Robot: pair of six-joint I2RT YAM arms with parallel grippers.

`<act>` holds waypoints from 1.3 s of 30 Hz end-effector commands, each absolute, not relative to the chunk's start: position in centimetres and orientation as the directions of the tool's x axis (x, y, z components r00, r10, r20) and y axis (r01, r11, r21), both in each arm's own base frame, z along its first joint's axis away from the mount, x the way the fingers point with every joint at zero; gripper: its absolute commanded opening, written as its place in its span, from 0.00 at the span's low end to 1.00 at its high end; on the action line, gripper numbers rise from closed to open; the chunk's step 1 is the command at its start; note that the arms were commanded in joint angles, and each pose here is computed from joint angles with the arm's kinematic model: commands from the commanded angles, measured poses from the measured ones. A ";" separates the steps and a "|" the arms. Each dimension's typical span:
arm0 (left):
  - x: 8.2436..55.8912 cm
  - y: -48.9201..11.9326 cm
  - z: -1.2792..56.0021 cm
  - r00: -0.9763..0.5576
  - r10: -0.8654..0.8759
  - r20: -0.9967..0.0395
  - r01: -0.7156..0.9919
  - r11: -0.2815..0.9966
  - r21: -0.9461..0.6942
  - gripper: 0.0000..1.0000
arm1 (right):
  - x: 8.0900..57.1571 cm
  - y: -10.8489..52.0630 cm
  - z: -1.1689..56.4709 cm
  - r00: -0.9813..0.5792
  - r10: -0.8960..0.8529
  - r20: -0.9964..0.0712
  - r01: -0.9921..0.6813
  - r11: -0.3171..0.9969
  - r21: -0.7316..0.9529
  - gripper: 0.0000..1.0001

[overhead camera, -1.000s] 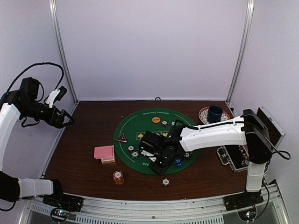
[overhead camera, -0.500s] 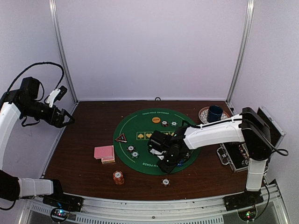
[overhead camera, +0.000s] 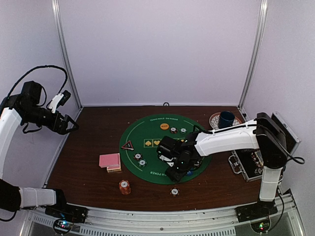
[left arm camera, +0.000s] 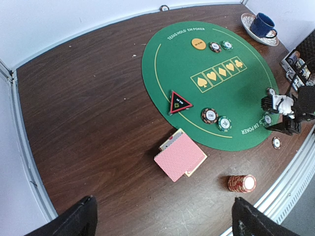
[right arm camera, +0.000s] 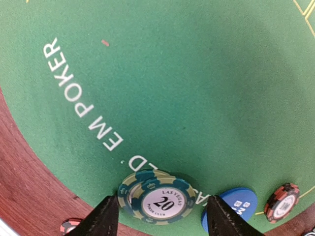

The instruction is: Distribute texas hold em gaming equipment

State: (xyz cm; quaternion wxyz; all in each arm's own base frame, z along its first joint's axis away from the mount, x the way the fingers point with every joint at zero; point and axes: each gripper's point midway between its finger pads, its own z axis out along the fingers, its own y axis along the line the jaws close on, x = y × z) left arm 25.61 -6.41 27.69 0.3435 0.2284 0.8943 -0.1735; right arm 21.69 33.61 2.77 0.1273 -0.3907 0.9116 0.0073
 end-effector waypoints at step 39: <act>25.2 -6.8 29.1 -0.616 0.292 -0.732 0.553 0.822 -0.138 0.97 | 14.7 55.1 7.4 -0.322 -0.855 -0.407 -0.946 0.307 0.106 0.83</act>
